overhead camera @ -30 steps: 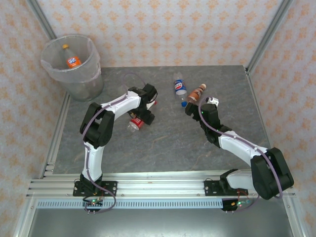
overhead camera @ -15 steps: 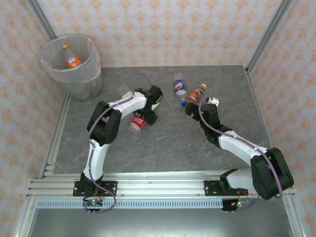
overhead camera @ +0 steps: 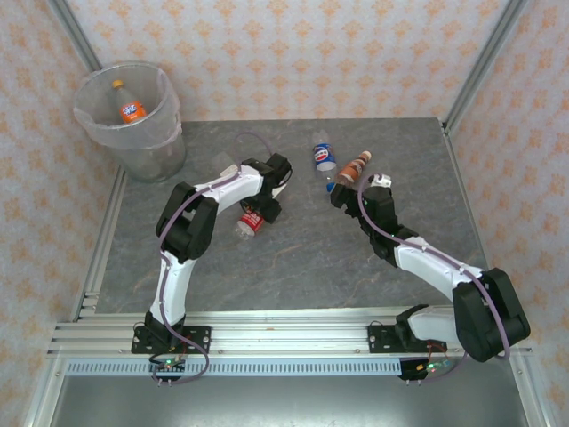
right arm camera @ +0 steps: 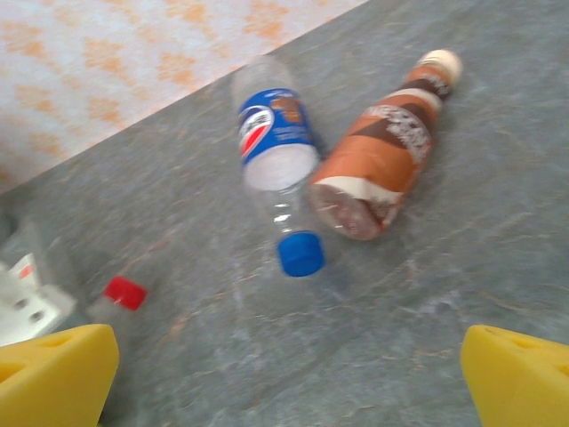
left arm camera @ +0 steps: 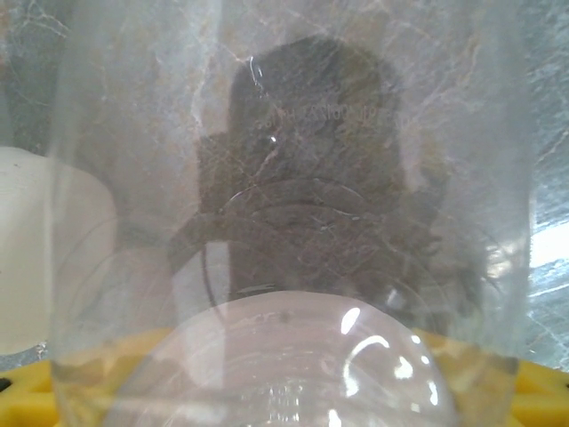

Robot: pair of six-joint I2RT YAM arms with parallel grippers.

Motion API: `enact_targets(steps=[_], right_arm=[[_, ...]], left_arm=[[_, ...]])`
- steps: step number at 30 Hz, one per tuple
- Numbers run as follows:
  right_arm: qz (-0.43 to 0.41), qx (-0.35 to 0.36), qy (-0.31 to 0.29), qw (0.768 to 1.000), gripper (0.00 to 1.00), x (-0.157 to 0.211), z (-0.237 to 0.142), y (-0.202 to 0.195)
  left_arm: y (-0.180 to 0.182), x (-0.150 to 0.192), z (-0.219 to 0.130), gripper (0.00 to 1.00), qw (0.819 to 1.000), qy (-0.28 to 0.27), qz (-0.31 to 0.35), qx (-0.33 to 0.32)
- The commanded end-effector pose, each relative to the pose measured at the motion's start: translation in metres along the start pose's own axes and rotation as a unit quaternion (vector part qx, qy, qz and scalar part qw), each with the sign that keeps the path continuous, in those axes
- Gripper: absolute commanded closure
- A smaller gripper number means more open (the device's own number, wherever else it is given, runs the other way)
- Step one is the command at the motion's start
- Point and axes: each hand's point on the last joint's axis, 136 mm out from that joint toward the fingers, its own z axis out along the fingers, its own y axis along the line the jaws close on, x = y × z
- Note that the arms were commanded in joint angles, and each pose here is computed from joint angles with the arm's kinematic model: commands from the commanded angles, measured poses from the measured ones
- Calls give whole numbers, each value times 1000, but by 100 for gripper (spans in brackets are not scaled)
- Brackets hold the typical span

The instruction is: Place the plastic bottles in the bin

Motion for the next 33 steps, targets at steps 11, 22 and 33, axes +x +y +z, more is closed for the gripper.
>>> enact_targets(steps=[11, 22, 33], right_arm=[[-54, -70, 12, 996, 1, -2, -6, 28], [-68, -131, 20, 989, 1, 0, -11, 50], [-85, -187, 20, 978, 1, -1, -15, 72]], left_arm=[[5, -22, -53, 43, 994, -95, -51, 31], [17, -39, -106, 46, 975, -186, -93, 74], [69, -47, -157, 48, 949, -264, -155, 76]])
